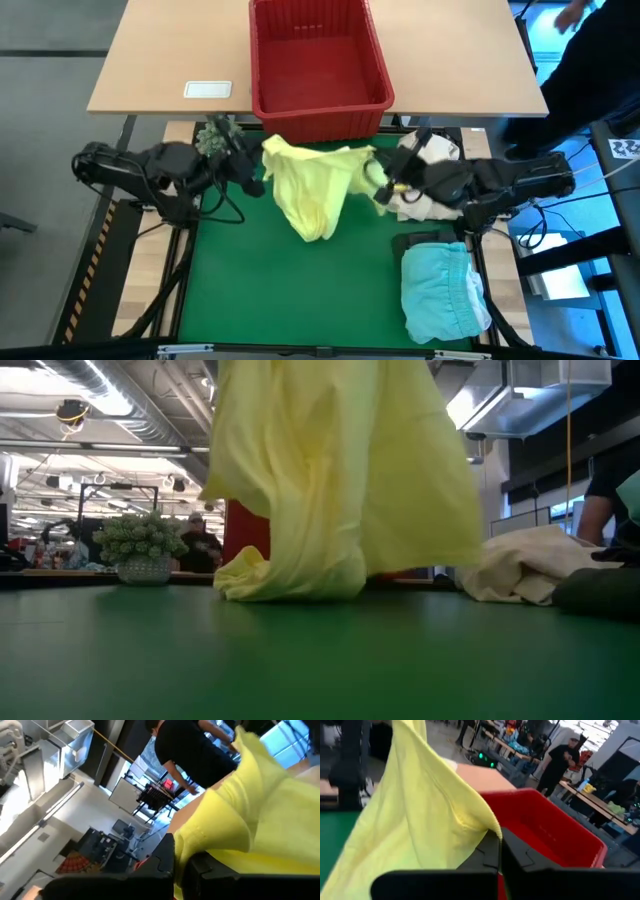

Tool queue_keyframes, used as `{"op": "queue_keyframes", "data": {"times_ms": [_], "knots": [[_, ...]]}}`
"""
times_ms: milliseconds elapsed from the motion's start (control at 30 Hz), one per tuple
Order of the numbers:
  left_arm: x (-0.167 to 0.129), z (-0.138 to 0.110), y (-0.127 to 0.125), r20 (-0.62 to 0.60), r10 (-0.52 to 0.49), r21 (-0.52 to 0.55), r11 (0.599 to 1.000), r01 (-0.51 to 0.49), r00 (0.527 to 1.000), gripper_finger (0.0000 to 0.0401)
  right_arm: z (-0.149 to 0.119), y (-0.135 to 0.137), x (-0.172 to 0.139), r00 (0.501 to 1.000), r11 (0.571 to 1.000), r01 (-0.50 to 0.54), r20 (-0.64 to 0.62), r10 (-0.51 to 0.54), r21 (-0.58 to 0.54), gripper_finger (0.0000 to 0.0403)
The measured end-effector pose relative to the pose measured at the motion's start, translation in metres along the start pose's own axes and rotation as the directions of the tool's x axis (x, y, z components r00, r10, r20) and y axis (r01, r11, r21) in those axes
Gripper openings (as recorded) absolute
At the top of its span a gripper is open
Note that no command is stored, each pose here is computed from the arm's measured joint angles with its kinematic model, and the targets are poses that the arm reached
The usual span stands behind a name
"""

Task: Fold Laundry from Bin
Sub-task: Fold the yellow shirt

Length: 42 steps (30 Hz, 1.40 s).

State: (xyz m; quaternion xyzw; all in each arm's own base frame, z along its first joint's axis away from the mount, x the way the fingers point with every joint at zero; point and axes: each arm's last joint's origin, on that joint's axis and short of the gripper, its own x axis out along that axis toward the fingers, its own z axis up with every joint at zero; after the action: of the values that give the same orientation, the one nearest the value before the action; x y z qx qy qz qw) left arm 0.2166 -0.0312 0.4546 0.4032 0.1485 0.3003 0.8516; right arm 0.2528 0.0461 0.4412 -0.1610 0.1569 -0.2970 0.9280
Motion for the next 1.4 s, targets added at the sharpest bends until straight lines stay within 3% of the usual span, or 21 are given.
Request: {"op": "queue_keyframes", "data": {"times_ms": [233,433,567,700,967,1200,1400], "knots": [[0.003,-0.003,0.029,0.0,-0.044,-0.043,0.998,0.044,0.999,0.0,0.009,-0.031,-0.002,0.996,0.999,-0.003,0.088,0.0,0.034,0.0001],[0.0,-0.011,0.03,-0.048,-0.146,-0.063,0.988,0.143,0.988,0.0,0.007,-0.043,-0.008,0.995,0.999,-0.04,0.095,0.037,0.035,0.0001],[-0.004,-0.017,0.022,-0.066,-0.271,-0.101,0.959,0.263,0.96,0.0,0.0,-0.044,-0.013,0.988,0.989,-0.141,0.062,0.138,0.044,0.0001],[-0.012,-0.021,0.011,-0.073,-0.415,-0.158,0.903,0.4,0.907,0.0,-0.012,-0.032,-0.018,0.961,0.961,-0.272,-0.036,0.274,0.055,0.0],[-0.036,-0.019,-0.032,-0.06,-0.633,-0.255,0.757,0.601,0.772,0.0,-0.024,0.031,-0.026,0.846,0.866,-0.492,-0.185,0.5,0.093,0.0],[-0.063,-0.025,-0.111,-0.075,-0.767,-0.276,0.63,0.726,0.637,0.0,-0.04,0.113,-0.028,0.773,0.807,-0.588,-0.257,0.58,0.054,0.0],[-0.089,-0.034,-0.188,-0.034,-0.835,-0.3,0.533,0.791,0.549,0.0,-0.083,0.176,-0.018,0.618,0.649,-0.747,-0.211,0.758,0.144,0.0]]}}
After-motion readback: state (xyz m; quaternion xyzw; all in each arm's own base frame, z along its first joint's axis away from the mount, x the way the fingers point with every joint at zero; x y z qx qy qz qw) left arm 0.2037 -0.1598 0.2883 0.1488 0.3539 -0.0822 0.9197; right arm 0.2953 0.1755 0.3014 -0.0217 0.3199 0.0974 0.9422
